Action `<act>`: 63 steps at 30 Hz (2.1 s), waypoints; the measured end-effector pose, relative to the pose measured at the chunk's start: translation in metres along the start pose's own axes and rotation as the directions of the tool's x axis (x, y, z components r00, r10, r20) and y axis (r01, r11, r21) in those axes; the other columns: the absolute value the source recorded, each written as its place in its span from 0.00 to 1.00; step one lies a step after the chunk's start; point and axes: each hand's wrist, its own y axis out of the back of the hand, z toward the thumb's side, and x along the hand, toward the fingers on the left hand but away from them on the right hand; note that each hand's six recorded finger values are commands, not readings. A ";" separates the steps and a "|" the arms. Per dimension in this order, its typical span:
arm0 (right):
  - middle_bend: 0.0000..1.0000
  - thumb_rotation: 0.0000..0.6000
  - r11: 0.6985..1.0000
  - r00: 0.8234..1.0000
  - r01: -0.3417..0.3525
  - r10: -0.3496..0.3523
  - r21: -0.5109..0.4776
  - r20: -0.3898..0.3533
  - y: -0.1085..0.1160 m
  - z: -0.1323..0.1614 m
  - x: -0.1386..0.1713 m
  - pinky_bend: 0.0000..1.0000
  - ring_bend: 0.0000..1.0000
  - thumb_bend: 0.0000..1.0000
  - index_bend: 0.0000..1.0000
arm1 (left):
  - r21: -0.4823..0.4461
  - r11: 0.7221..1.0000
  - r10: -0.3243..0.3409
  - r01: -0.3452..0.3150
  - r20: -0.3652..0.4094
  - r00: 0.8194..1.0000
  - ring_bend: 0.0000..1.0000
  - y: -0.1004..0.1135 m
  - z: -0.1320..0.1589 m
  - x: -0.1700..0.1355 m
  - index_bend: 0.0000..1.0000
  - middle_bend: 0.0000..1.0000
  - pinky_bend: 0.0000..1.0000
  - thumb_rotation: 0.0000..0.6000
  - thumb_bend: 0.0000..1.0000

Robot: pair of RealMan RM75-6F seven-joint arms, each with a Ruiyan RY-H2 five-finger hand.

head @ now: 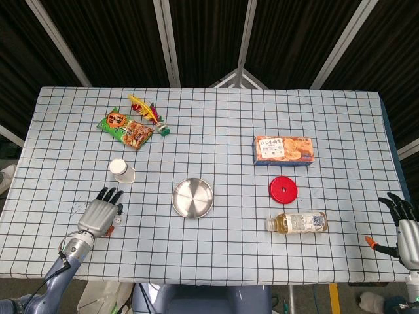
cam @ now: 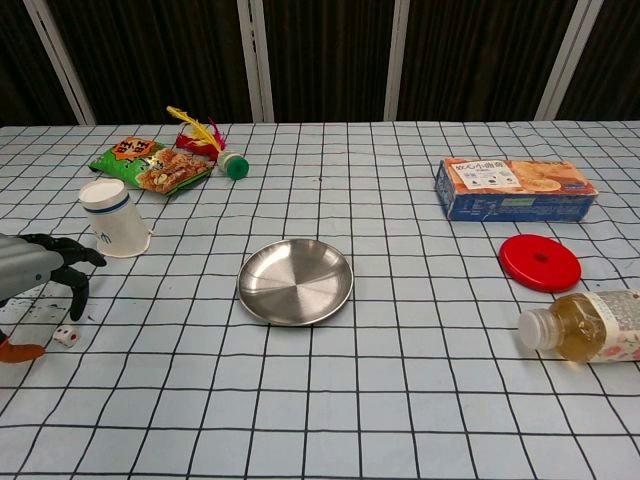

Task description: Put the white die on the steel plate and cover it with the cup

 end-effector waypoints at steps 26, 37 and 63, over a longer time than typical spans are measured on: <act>0.14 1.00 1.000 1.000 -0.011 0.011 -0.005 0.009 -0.003 -0.002 -0.002 0.01 0.14 0.10 0.21 | -0.002 1.000 0.019 -0.019 0.018 1.000 0.00 -0.001 0.003 0.004 0.39 0.07 0.00 1.00 0.47; 0.14 1.00 1.000 1.000 -0.015 0.015 -0.006 0.009 -0.003 -0.002 -0.002 0.01 0.14 0.10 0.21 | 0.002 1.000 0.012 -0.012 0.029 1.000 0.00 -0.004 0.006 0.004 0.41 0.07 0.00 1.00 0.47; 0.14 1.00 1.000 0.999 -0.030 0.031 -0.006 0.016 -0.007 -0.004 -0.003 0.01 0.14 0.10 0.21 | 0.012 1.000 0.011 -0.011 0.025 1.000 0.00 -0.007 0.004 0.005 0.47 0.08 0.00 1.00 0.47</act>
